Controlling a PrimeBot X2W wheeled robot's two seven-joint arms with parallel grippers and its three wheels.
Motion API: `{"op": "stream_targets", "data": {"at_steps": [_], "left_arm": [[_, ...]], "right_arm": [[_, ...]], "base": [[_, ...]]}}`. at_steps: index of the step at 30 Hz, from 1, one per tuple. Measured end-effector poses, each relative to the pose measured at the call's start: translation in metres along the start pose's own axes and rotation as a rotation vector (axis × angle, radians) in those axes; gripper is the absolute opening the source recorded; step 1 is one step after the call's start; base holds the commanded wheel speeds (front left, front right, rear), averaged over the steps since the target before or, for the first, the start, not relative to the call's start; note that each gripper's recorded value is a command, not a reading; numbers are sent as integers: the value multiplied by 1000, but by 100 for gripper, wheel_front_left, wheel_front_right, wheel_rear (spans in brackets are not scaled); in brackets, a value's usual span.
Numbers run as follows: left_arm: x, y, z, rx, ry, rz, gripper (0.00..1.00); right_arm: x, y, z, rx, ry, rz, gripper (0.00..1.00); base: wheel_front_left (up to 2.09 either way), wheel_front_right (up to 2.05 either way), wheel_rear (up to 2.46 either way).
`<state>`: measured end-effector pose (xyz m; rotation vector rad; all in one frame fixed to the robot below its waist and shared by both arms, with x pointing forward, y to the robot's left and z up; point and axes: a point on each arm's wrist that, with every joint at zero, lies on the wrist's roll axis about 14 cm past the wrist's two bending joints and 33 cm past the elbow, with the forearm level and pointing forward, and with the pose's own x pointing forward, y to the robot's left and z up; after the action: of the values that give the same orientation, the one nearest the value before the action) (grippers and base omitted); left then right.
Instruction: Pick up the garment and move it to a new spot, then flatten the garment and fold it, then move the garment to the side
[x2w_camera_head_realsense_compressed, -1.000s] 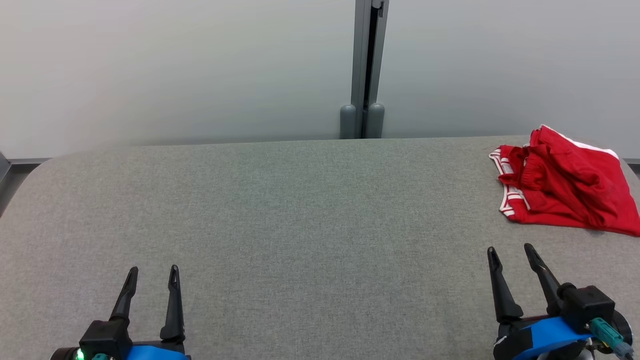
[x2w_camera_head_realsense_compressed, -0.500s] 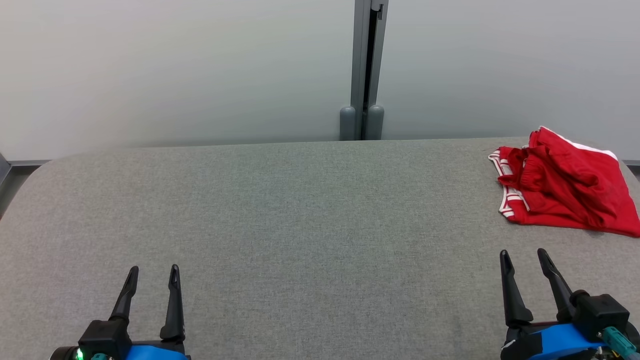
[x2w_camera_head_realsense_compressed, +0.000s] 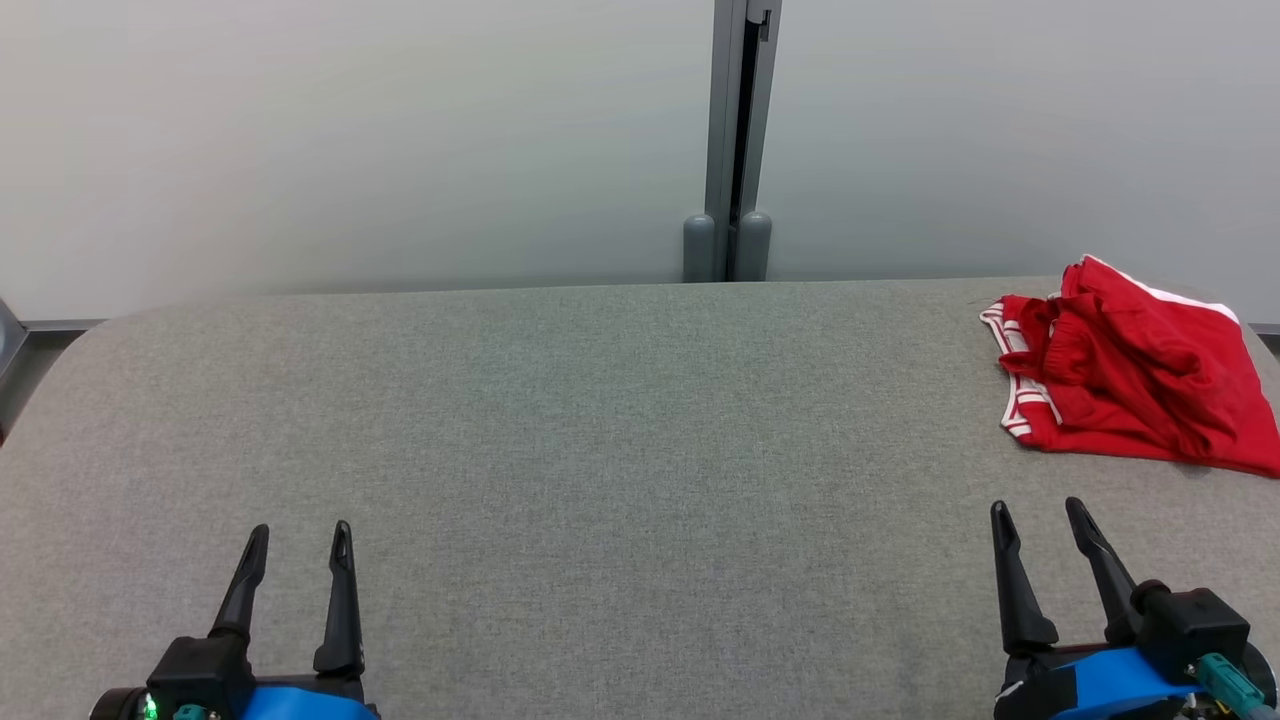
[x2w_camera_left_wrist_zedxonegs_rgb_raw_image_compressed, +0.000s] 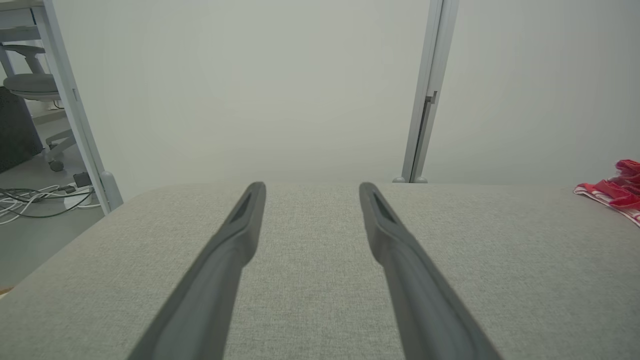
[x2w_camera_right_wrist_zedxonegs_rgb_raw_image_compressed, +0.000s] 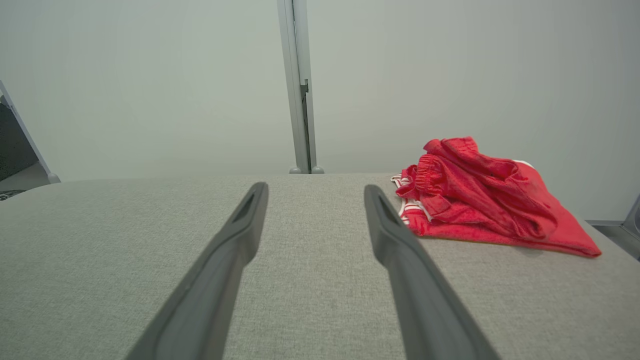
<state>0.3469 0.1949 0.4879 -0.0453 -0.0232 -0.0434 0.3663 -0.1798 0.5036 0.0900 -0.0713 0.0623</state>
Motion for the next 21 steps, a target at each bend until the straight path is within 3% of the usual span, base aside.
{"op": "stream_targets", "data": {"at_steps": [1,2,8,21], "left_arm": [[0,0,1,0,-3,-1,100],[0,-1,1,-1,-3,-2,0],[-12,-3,-27,-28,89,8,0],[-10,5,-30,-276,112,81,0]], "right_arm": [[0,0,0,0,0,0,100],[0,0,-1,1,3,0,0],[-8,-1,-23,18,78,-11,0],[-9,-11,-28,260,106,-86,0]], "base": [[0,0,0],[0,0,0],[0,0,0],[0,0,0]]}}
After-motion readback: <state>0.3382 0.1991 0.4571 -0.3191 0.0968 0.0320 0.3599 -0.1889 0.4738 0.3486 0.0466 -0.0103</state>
